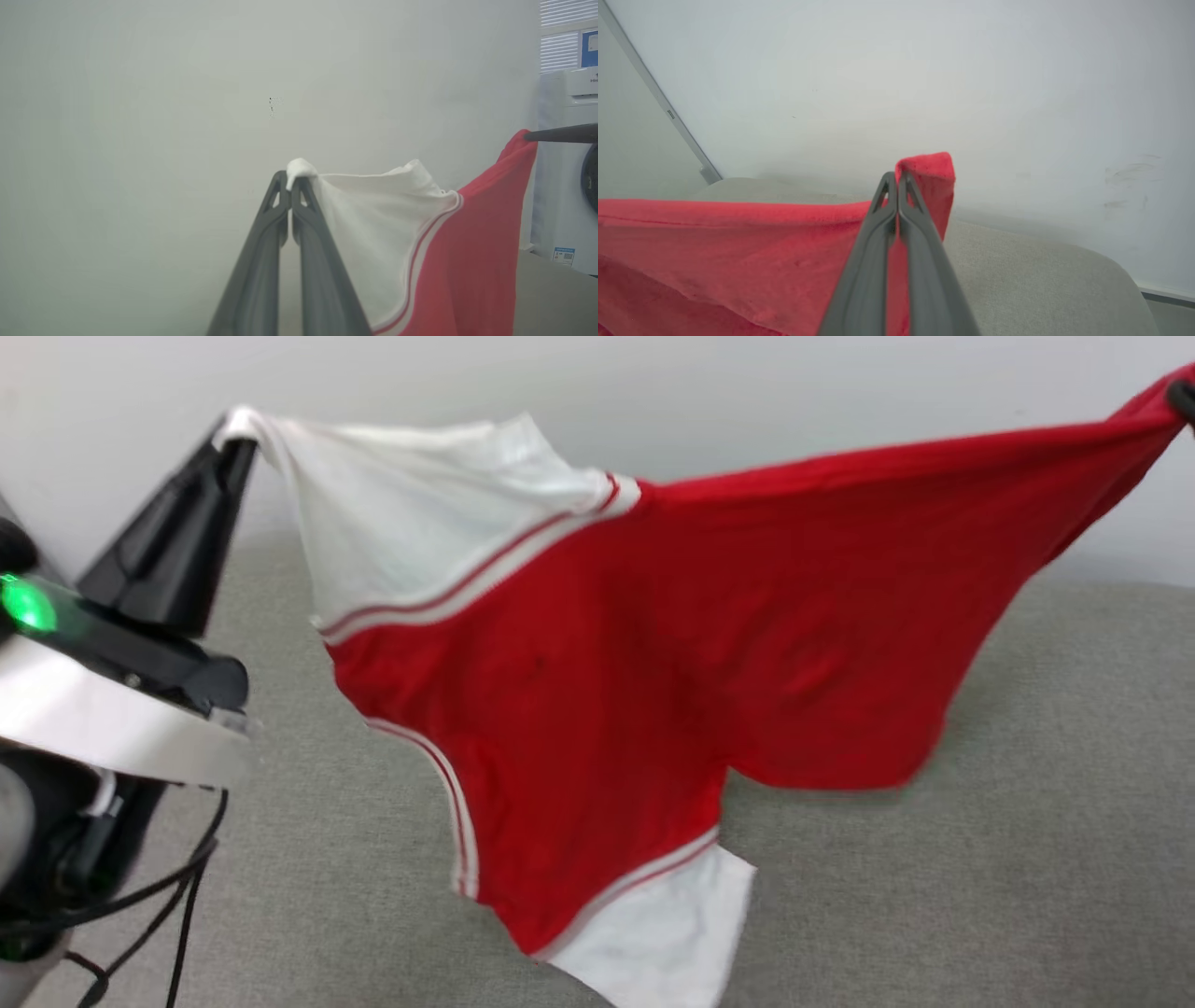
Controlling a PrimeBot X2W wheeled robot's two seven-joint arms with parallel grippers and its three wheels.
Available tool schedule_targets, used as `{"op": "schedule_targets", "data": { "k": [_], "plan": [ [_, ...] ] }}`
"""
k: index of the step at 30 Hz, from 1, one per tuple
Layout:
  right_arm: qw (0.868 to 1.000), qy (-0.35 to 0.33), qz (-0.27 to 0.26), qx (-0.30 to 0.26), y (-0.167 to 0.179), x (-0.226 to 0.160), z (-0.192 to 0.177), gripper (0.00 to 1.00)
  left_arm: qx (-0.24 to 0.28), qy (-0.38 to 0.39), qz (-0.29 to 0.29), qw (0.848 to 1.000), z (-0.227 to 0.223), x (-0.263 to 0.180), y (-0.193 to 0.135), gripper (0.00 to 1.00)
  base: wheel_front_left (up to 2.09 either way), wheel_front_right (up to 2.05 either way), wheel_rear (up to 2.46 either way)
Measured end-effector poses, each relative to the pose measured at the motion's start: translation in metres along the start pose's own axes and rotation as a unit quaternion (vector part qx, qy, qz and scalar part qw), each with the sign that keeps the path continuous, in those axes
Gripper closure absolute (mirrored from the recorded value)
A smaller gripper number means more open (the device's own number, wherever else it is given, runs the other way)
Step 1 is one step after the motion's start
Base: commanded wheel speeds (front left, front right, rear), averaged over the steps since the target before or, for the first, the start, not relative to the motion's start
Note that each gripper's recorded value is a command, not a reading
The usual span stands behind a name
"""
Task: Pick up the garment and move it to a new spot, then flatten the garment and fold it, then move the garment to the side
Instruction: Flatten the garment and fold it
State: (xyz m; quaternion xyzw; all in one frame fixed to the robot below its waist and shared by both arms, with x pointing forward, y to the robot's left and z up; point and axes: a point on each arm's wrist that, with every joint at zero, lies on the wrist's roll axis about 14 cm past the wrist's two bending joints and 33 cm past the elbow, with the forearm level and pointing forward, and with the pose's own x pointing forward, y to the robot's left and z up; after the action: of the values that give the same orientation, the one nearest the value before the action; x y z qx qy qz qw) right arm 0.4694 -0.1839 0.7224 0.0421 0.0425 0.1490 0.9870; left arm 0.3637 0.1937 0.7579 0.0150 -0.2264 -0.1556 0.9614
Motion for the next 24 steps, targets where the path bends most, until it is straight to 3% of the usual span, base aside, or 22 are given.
{"op": "schedule_targets", "data": {
  "k": [14,24],
  "plan": [
    [0.991,-0.13,0.009,-0.013,0.009,-0.014,0.054,1.0,0.048,-0.143,0.016,0.988,0.071,0.044,0.016,1.0,0.0,0.0,0.0],
    [0.985,-0.172,-0.015,-0.024,-0.008,0.018,0.066,1.0,0.096,-0.142,0.001,0.985,0.067,0.096,0.038,1.0,0.0,0.0,0.0]
  ]
}}
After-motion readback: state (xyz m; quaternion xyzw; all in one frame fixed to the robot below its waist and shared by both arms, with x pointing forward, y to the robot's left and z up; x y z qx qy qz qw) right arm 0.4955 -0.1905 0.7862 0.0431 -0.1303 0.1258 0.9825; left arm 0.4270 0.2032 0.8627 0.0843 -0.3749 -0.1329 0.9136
